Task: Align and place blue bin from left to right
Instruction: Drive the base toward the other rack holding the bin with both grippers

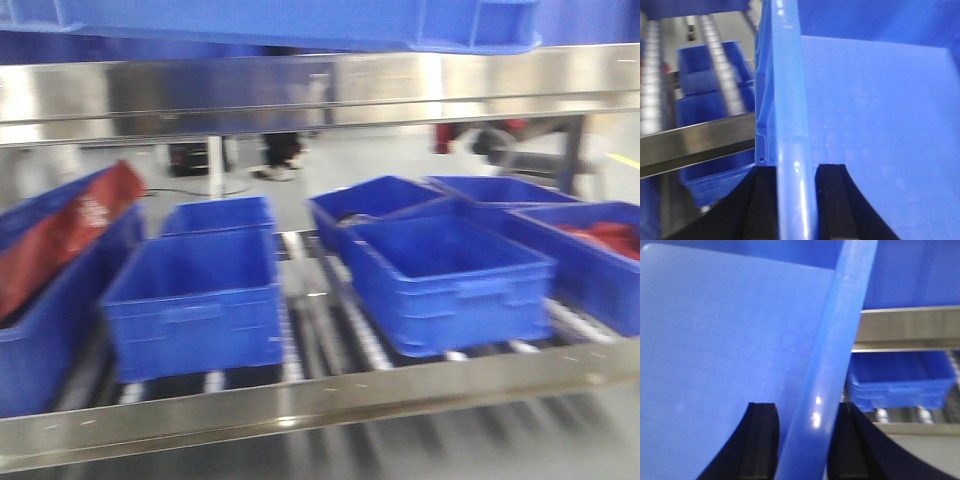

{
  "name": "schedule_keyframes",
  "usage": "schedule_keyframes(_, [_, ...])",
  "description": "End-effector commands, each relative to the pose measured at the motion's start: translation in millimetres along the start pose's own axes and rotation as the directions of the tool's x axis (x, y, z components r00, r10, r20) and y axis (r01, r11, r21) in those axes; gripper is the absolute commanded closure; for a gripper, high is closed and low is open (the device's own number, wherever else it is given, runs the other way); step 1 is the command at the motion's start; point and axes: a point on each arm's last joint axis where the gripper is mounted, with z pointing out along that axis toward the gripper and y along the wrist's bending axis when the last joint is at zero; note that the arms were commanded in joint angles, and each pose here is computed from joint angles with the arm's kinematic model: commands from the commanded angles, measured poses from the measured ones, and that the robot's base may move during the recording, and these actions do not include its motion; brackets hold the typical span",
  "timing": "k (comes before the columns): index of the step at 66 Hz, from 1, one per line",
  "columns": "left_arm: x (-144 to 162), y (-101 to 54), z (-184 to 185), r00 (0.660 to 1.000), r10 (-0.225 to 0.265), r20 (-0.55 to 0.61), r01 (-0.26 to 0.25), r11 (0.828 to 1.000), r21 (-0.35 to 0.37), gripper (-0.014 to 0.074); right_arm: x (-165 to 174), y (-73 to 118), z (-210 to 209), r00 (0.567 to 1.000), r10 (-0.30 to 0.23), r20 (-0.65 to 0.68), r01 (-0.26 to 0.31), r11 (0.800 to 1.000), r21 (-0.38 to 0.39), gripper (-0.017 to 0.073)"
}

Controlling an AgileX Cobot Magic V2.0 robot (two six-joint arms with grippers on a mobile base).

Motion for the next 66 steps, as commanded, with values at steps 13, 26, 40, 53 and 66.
schedule_keyframes(13, [-39.2,-12.9,-28.9,0.922,-0.073,0.381,0.023,0.991,0.135,0.0705,-11.7,1.1,-5.7,0.994,0.02,0.106,-0.018,1.0,-0.016,0.0629])
schedule_keyframes(26, [-39.2,-12.9,-28.9,0.922,-0.073,0.381,0.023,0.991,0.135,0.0705,-11.7,1.1,-5.7,0.994,0.02,0.106,-0.018,1.0,-0.016,0.0629])
schedule_keyframes(40, [-39.2,-12.9,-28.9,0.922,-0.073,0.381,0.023,0.991,0.135,0.0705,-11.7,1.1,-5.7,0.994,0.02,0.106,-0.018,1.0,-0.016,0.0629])
schedule_keyframes(53, [-39.2,-12.9,-28.9,0.922,-0.073,0.381,0.023,0.991,0.135,0.0705,-11.7,1.1,-5.7,0.994,0.02,0.106,-0.018,1.0,-0.016,0.0629])
schedule_keyframes(66, [-39.2,-12.9,-28.9,0.922,-0.073,0.381,0.023,0.991,0.135,0.0705,-11.7,1.1,-5.7,0.994,0.02,0.106,-0.018,1.0,-0.016,0.0629])
